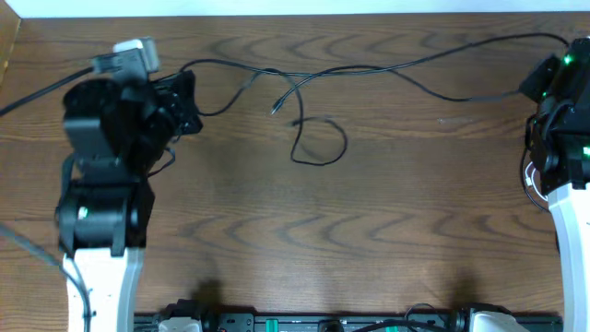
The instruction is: Untangle cables
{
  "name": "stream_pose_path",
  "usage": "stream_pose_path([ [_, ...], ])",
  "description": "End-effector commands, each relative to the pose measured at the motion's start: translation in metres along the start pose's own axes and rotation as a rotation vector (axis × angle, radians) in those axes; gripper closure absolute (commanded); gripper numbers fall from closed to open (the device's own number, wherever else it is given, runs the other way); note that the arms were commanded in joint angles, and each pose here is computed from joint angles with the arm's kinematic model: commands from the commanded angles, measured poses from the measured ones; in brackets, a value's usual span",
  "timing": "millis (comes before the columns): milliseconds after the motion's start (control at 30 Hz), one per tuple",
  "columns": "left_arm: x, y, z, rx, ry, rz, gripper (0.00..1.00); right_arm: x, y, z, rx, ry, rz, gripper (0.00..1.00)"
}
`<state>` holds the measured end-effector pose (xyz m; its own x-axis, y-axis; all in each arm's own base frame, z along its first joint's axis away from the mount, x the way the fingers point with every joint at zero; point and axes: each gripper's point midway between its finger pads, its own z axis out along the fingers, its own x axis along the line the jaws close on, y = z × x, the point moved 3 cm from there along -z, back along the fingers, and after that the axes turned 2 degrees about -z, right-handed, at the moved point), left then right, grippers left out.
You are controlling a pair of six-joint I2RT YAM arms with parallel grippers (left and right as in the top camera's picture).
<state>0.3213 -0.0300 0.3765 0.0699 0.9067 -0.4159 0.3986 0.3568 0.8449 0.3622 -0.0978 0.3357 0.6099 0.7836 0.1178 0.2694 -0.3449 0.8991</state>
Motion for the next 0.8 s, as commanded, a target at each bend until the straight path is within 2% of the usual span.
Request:
stream_pose_path([
  [0,0.008,0.015,-0.014,-0.084,0.082,-0.034,0.89,-0.034,0.01,0.0,-0.063,-0.222,-0.013,0.99],
  [67,0.009,0.015,-0.014,-0.083,0.086,-0.035,0.89,-0.039,0.008,-0.001,-0.06,-0.258,-0.018,0.99],
  [233,0.035,0.013,-0.015,-0.098,0.254,-0.05,0.89,-0.072,0.005,-0.007,-0.085,-0.499,-0.026,0.99],
  [367,0.066,0.013,-0.028,-0.163,0.477,-0.159,0.89,-0.081,-0.006,-0.002,-0.03,-0.539,-0.067,0.99],
  [433,0.068,0.01,-0.029,-0.163,0.487,-0.21,0.89,-0.077,-0.011,0.004,-0.006,-0.516,-0.075,0.99],
  [500,0.062,0.007,-0.024,-0.134,0.434,-0.215,0.89,-0.066,-0.017,0.01,0.032,-0.43,-0.069,0.98],
  [533,0.056,0.004,-0.02,-0.106,0.393,-0.218,0.89,-0.052,-0.022,0.015,0.077,-0.323,-0.089,0.96],
  [567,0.053,-0.001,-0.014,-0.071,0.361,-0.222,0.89,-0.024,-0.032,0.021,0.148,-0.123,-0.122,0.94],
  [667,0.051,-0.011,-0.007,-0.012,0.336,-0.227,0.89,0.015,-0.045,0.018,0.228,0.155,-0.136,0.94],
  [767,0.043,-0.024,0.003,0.073,0.269,-0.223,0.91,0.037,-0.05,0.012,0.269,0.322,-0.124,0.92],
])
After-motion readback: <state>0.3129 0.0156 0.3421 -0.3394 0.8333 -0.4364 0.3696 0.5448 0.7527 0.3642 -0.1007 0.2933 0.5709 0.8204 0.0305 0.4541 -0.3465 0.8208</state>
